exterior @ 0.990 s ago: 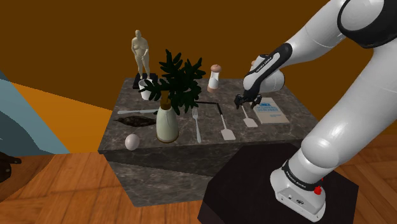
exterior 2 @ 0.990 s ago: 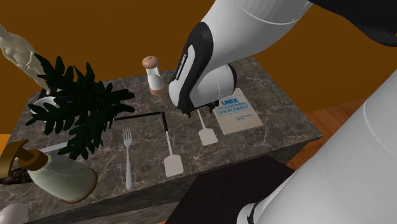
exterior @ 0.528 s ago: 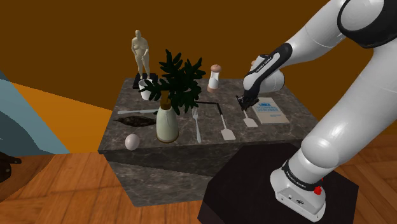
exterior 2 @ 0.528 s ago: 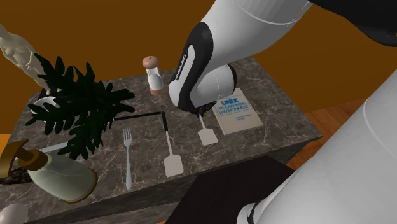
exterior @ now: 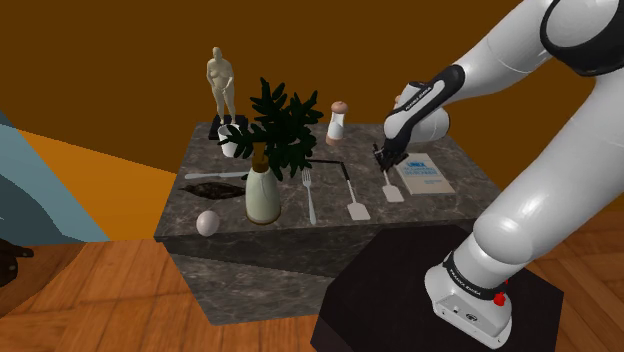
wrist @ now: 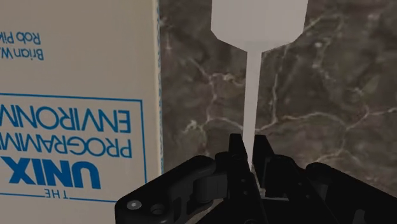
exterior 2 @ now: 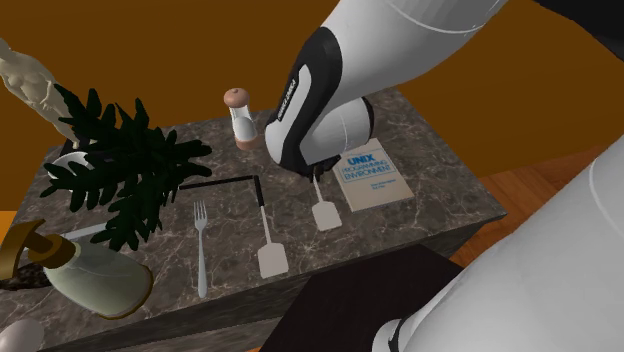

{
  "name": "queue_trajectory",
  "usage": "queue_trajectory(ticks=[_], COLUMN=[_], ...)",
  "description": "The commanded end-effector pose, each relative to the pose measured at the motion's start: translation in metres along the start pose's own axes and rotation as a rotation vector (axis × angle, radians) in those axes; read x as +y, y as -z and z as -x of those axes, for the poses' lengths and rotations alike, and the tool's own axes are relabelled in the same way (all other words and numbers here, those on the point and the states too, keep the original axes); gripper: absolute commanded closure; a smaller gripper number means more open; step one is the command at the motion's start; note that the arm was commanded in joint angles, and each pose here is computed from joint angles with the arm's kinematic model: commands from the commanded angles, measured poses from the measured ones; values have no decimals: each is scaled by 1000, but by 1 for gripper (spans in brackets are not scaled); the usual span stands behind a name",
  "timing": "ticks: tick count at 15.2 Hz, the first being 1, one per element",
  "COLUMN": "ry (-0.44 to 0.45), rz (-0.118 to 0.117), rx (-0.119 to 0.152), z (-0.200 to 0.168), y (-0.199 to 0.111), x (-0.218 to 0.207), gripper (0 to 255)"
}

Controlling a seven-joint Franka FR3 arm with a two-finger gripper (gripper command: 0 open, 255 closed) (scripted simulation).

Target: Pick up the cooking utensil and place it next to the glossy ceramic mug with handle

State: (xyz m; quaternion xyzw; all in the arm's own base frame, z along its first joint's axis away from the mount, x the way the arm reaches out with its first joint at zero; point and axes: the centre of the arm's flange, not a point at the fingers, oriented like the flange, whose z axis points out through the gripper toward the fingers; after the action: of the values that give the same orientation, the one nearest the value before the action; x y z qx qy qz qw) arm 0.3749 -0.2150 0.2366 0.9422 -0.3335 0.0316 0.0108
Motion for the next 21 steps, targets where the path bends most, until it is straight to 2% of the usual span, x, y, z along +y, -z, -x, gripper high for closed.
queue_trajectory(ticks=[1,21], ry=[0,0], rz=[0,0], rx=[0,0], z=[-1,-8], y=[10,115], x=[0,0], gripper=[255,255])
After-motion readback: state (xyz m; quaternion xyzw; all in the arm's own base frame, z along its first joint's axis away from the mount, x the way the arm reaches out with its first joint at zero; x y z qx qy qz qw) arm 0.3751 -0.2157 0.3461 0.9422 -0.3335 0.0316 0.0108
